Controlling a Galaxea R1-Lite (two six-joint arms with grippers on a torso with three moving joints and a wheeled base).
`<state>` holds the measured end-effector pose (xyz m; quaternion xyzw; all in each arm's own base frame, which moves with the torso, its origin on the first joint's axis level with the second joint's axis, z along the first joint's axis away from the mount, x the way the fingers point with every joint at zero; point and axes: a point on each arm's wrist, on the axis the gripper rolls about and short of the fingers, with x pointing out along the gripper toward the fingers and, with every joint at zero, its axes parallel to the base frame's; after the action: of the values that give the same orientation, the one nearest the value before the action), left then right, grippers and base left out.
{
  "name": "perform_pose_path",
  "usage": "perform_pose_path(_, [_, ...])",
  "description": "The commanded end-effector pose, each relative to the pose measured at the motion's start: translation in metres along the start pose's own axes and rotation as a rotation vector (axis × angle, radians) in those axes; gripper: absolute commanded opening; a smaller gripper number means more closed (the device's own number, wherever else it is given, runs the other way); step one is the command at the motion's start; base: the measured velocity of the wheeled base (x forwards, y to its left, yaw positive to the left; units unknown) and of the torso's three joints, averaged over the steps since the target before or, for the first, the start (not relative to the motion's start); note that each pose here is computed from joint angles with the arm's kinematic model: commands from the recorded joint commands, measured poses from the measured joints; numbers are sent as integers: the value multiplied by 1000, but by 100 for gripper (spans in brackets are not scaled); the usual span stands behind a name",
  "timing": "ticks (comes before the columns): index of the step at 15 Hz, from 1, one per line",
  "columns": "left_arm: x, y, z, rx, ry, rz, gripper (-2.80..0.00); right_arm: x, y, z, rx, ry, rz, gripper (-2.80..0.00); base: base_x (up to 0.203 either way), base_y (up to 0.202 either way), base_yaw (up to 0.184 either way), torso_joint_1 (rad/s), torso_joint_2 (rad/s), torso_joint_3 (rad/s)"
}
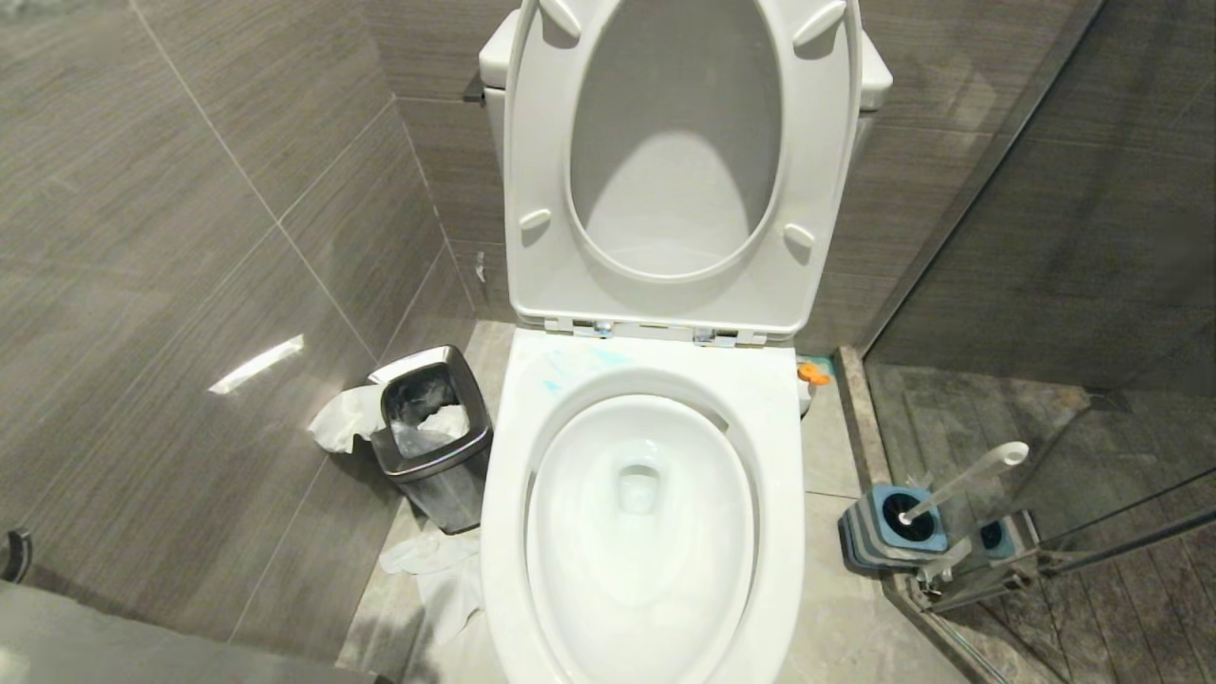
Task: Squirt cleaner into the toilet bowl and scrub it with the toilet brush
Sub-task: Pour in the cleaning agent
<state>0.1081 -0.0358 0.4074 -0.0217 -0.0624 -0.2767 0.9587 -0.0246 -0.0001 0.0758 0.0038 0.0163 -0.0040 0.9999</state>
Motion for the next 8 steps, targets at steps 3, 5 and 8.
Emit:
perform_pose_path(3, [-68,-20,24,90,-171,43,-280,0,0,0,0,1,0,-280,0,0,0,0,0,0])
perform_pose_path(5, [-99,-31,28,116,-236,55,-280,0,0,0,0,0,0,-280,0,0,0,0,0,0])
perform_pose_path(8, [-147,-52,25,149,-314,91,-280,0,0,0,0,1,0,-280,0,0,0,0,0,0])
